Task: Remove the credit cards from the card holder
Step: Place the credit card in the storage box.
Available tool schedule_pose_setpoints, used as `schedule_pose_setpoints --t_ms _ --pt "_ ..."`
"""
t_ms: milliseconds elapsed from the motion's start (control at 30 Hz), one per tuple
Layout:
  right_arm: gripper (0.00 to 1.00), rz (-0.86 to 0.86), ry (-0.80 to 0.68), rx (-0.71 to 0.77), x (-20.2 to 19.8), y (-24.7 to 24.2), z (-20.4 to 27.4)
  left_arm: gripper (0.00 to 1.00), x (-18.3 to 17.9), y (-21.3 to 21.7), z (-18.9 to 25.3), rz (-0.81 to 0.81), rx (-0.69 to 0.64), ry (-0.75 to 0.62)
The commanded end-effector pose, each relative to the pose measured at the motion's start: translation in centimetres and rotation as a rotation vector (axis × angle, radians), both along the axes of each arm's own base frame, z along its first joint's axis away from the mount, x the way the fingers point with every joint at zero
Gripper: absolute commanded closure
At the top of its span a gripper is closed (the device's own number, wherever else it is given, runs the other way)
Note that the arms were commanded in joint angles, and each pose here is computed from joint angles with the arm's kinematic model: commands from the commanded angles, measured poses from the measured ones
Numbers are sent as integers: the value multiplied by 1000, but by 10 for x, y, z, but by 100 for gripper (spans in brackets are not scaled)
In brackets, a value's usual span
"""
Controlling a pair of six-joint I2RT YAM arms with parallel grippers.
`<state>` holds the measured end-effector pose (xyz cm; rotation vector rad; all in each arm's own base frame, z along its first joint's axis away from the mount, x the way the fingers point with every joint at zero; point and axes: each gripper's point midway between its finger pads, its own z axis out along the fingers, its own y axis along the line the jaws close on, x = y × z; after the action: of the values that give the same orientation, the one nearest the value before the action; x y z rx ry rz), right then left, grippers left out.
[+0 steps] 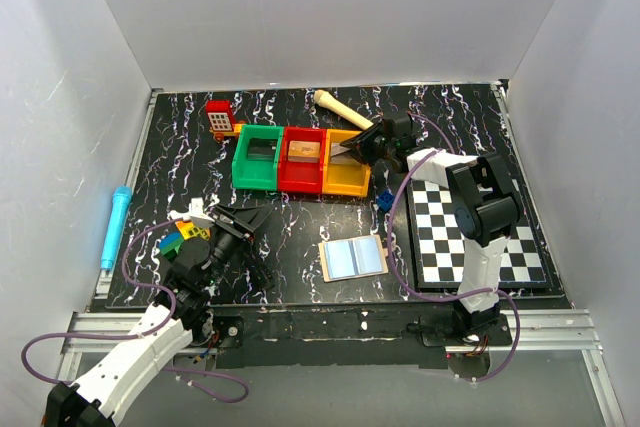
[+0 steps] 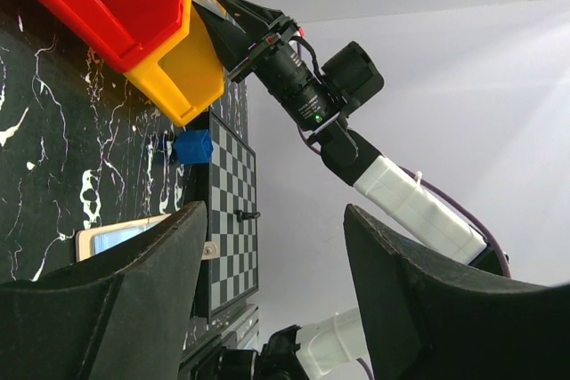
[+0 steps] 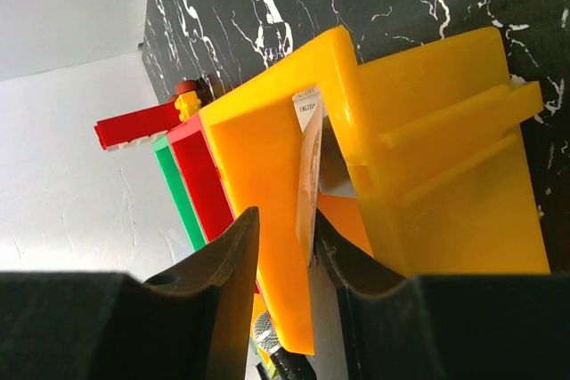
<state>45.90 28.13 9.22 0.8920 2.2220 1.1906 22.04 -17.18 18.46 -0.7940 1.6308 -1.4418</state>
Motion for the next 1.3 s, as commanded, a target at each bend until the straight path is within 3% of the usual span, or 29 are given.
schedule_pose_setpoints --t_ms 0,400,700,1267 --pt "64 -18 9 -60 -4 -8 7 37 0 -1 -2 -9 -8 1" --pt "61 -24 21 -134 -13 -20 7 37 -2 -2 -4 -17 -17 8" --pt "75 -27 19 -143 -8 -19 6 37 -2 -2 -4 -17 -22 9" --pt "75 3 42 -187 8 -9 8 37 0 -3 -5 -18 -12 12"
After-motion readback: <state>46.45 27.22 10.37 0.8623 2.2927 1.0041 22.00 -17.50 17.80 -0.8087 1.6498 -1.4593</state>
